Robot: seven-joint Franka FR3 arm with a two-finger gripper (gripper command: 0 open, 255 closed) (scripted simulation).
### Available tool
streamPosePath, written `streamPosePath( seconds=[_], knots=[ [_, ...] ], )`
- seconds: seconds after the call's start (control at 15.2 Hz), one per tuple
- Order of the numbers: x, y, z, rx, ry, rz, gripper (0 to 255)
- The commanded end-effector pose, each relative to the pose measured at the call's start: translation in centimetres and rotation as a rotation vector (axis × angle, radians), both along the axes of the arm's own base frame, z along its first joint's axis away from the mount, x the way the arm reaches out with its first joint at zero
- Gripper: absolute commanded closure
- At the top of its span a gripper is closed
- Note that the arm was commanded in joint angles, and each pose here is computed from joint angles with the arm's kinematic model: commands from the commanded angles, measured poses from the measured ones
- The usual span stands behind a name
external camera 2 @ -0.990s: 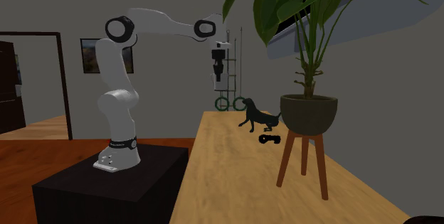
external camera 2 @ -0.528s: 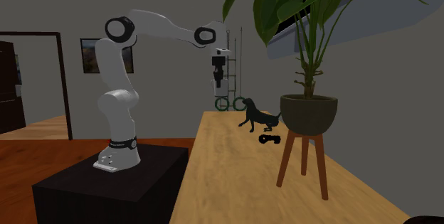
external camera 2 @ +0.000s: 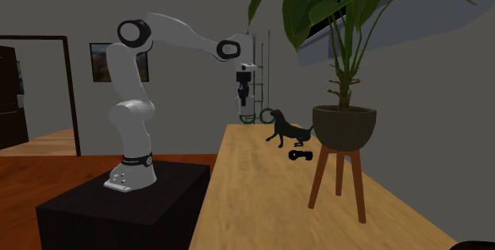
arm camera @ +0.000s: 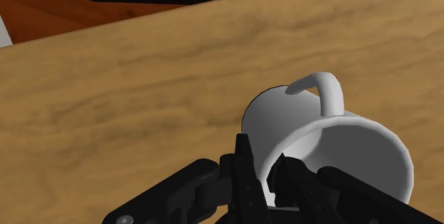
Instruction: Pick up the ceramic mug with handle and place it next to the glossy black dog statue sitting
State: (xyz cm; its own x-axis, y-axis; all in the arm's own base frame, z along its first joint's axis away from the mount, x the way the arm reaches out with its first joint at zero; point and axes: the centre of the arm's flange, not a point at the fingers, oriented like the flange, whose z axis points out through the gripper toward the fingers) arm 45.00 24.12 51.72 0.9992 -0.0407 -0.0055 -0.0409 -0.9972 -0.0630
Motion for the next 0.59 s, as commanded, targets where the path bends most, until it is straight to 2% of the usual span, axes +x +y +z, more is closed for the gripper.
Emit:
streamPosePath(
  seconds=[0.0,0.53],
  knots=[
    [0.0,0.0,-1.0,0.000,-0.001,0.000,255],
    [0.0,0.0,-5.2,0.000,-0.001,0.000,255]
  ],
)
